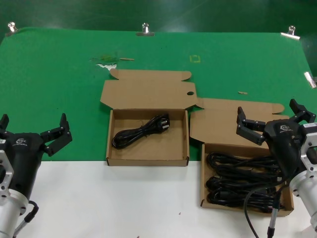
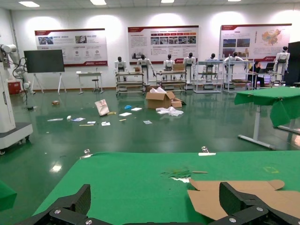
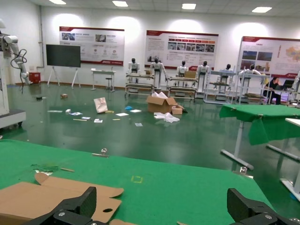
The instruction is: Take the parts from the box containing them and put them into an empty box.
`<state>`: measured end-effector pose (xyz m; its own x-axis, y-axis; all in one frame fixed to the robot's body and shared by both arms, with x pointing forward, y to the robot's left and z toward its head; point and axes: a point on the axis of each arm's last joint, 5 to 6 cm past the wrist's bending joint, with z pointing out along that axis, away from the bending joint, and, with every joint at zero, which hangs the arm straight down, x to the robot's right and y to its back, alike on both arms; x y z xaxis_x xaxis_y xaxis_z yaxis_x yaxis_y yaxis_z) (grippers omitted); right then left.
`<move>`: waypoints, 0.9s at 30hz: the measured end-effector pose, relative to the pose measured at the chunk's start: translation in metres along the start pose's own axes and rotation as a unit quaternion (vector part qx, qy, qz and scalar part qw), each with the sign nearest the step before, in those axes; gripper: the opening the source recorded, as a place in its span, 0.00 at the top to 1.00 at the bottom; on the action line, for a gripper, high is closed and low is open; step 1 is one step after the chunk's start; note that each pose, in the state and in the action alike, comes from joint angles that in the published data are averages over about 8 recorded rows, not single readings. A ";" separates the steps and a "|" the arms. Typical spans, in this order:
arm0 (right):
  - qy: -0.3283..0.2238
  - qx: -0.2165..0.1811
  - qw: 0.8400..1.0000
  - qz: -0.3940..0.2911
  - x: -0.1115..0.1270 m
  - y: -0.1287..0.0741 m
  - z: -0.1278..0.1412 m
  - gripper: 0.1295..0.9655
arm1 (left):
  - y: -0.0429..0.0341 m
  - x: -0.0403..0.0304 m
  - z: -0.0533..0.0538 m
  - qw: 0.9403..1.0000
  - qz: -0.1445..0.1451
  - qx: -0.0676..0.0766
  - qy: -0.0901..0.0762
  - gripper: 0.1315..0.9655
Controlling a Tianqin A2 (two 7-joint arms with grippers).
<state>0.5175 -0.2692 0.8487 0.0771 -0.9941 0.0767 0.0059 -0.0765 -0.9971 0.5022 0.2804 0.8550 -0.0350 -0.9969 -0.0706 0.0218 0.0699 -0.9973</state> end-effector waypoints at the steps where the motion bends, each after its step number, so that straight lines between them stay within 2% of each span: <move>1: 0.000 0.000 1.000 0.000 0.000 0.000 0.000 0.00 | 0.0000 0.0000 0.000 1.000 0.000 0.000 0.000 0.00; 27: 0.000 0.000 1.000 0.000 0.000 0.000 0.000 0.00 | 0.0000 0.0000 0.000 1.000 0.000 0.000 0.000 0.00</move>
<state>0.5175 -0.2692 0.8487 0.0771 -0.9941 0.0768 0.0059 -0.0765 -0.9971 0.5022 0.2804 0.8550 -0.0350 -0.9969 -0.0706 0.0218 0.0699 -0.9973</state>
